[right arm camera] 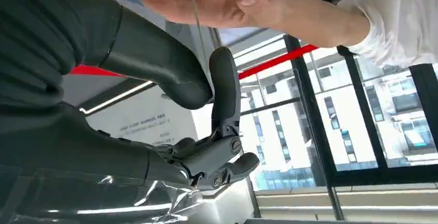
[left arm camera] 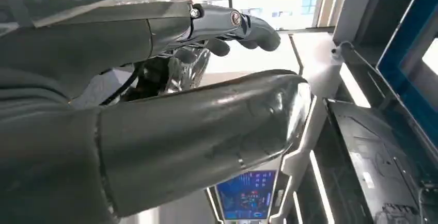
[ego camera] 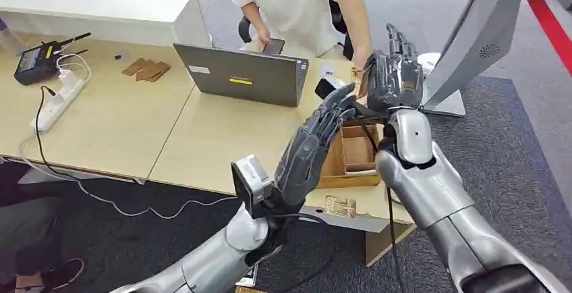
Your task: Pass the card to the sensor for recognition and then transmit it.
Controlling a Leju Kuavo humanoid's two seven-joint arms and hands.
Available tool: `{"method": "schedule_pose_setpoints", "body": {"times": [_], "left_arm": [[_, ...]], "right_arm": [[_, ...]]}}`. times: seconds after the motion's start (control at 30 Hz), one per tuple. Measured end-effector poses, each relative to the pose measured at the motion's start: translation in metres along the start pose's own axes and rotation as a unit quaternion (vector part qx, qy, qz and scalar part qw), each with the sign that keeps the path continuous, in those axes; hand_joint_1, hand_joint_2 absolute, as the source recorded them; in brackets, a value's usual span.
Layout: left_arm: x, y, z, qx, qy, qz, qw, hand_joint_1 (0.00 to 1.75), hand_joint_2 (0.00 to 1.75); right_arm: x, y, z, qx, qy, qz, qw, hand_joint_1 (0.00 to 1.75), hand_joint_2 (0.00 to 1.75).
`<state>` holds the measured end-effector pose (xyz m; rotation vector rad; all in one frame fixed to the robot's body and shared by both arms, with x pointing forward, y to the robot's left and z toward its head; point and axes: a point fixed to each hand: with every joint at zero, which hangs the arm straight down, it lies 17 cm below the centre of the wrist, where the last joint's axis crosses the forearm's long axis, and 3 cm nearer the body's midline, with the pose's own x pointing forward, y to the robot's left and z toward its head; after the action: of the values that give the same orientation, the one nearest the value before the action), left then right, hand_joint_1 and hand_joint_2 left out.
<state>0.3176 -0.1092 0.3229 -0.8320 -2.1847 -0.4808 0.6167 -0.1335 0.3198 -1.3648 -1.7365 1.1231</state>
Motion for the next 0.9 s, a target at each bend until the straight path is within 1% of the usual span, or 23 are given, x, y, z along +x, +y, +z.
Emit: {"method": "schedule_pose_setpoints", "body": {"times": [0.2, 0.4, 0.43, 0.47, 0.5, 0.53, 0.77, 0.9], "left_arm": [[0.0, -0.01, -0.003, -0.01, -0.002, 0.013, 1.0, 0.0, 0.0], [-0.002, -0.013, -0.003, -0.012, 0.0, 0.017, 1.0, 0.0, 0.0], [-0.002, -0.012, -0.003, -0.012, 0.001, 0.017, 1.0, 0.0, 0.0], [-0.002, -0.013, -0.003, -0.012, 0.001, 0.017, 1.0, 0.0, 0.0], [-0.003, -0.012, -0.003, -0.012, 0.002, 0.017, 1.0, 0.0, 0.0], [-0.003, -0.012, -0.003, -0.012, 0.003, 0.017, 1.0, 0.0, 0.0], [-0.005, -0.011, -0.003, -0.009, 0.008, 0.02, 1.0, 0.0, 0.0], [-0.006, -0.011, -0.003, -0.007, 0.01, 0.02, 1.0, 0.0, 0.0]], "right_arm": [[-0.004, -0.004, -0.018, 0.017, 0.019, 0.008, 1.0, 1.75, 1.75], [-0.008, 0.01, -0.017, 0.037, 0.033, 0.016, 0.999, 1.75, 1.75], [-0.009, 0.013, -0.016, 0.041, 0.034, 0.017, 0.998, 1.24, 1.75], [-0.009, 0.016, -0.015, 0.045, 0.036, 0.018, 0.998, 0.12, 1.75], [-0.01, 0.019, -0.014, 0.049, 0.038, 0.02, 0.998, 0.12, 1.75], [-0.012, 0.021, -0.013, 0.052, 0.041, 0.022, 0.998, 0.0, 1.75], [-0.016, 0.029, -0.01, 0.061, 0.049, 0.028, 0.997, 0.0, 1.75], [-0.015, 0.022, -0.013, 0.048, 0.046, 0.025, 0.997, 0.0, 1.75]]}}
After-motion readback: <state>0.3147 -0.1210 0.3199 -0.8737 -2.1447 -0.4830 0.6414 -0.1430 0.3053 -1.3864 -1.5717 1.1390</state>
